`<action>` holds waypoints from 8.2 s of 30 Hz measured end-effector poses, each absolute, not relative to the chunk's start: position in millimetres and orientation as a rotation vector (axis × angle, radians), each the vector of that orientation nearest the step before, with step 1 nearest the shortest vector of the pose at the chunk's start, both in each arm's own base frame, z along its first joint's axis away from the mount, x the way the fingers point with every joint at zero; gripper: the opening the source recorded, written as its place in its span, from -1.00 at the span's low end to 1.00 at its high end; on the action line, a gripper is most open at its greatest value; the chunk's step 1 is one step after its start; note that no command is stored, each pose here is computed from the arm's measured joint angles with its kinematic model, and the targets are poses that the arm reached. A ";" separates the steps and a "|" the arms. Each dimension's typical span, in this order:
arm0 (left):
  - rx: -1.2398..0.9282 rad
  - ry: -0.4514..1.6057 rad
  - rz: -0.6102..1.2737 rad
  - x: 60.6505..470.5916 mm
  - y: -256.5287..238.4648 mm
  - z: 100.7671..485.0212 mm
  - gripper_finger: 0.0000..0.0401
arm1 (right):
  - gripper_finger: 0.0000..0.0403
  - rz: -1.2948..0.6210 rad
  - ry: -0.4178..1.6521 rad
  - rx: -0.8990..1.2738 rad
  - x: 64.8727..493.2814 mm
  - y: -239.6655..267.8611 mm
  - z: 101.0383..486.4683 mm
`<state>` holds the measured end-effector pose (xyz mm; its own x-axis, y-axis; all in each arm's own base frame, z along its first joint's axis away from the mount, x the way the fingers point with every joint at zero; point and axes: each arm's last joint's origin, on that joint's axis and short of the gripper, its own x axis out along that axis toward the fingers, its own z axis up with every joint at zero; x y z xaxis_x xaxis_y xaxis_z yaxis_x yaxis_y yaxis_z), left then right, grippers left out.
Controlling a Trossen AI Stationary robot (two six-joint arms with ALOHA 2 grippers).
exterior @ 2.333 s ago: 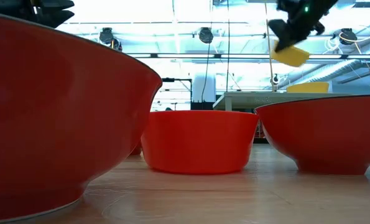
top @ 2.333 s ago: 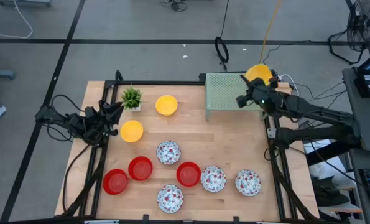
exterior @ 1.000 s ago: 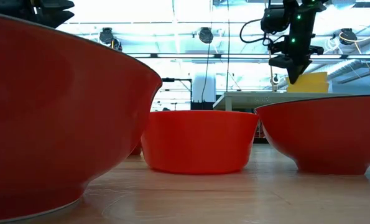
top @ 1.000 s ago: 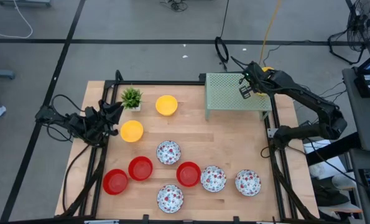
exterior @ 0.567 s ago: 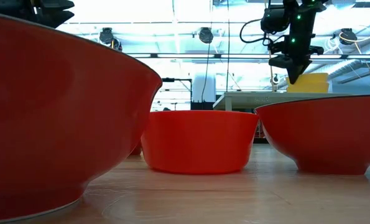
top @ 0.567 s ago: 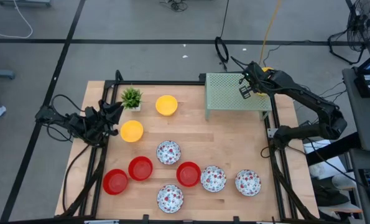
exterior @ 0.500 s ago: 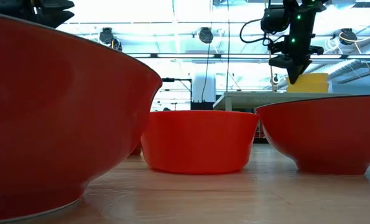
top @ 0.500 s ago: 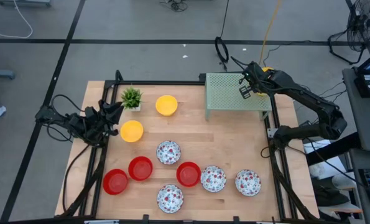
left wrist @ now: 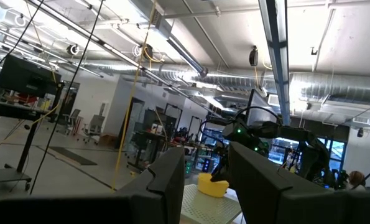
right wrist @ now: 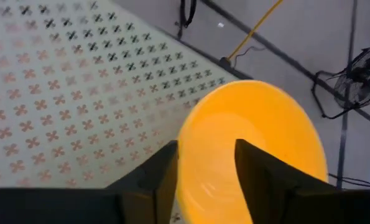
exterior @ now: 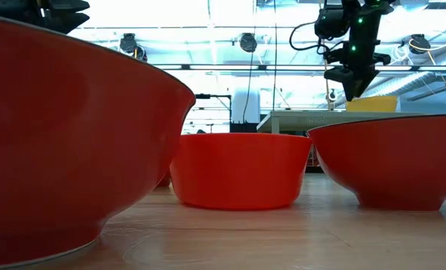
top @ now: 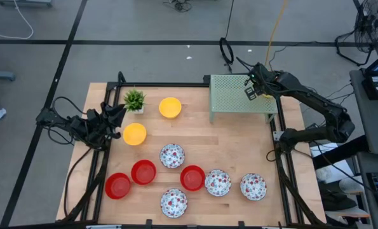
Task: Pick & Place Mini bowls
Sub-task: Stack the yellow bowl on the yellow bowl on the shelf, then stack the yellow bowl on the stacked yellow bowl on the shelf
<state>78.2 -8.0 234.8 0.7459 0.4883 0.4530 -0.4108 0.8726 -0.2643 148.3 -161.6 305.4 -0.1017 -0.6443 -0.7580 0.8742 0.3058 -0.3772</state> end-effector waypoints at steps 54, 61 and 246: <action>0.279 0.097 0.601 153.0 -32.6 252.2 -0.36 | -0.15 -0.165 0.290 0.220 273.6 -16.2 357.1; 0.357 0.295 0.618 192.4 -30.2 253.8 -0.36 | -0.15 -0.126 0.366 0.210 268.3 -3.3 352.7; 0.051 0.045 0.272 311.4 8.3 260.2 0.08 | -1.00 -0.294 0.708 0.184 236.7 12.5 302.0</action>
<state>311.4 8.3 260.2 0.9622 0.2698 -0.0378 -0.2675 0.9619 0.0562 236.7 12.5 302.0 0.7209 -0.2027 -0.6627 0.3263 0.9429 0.0664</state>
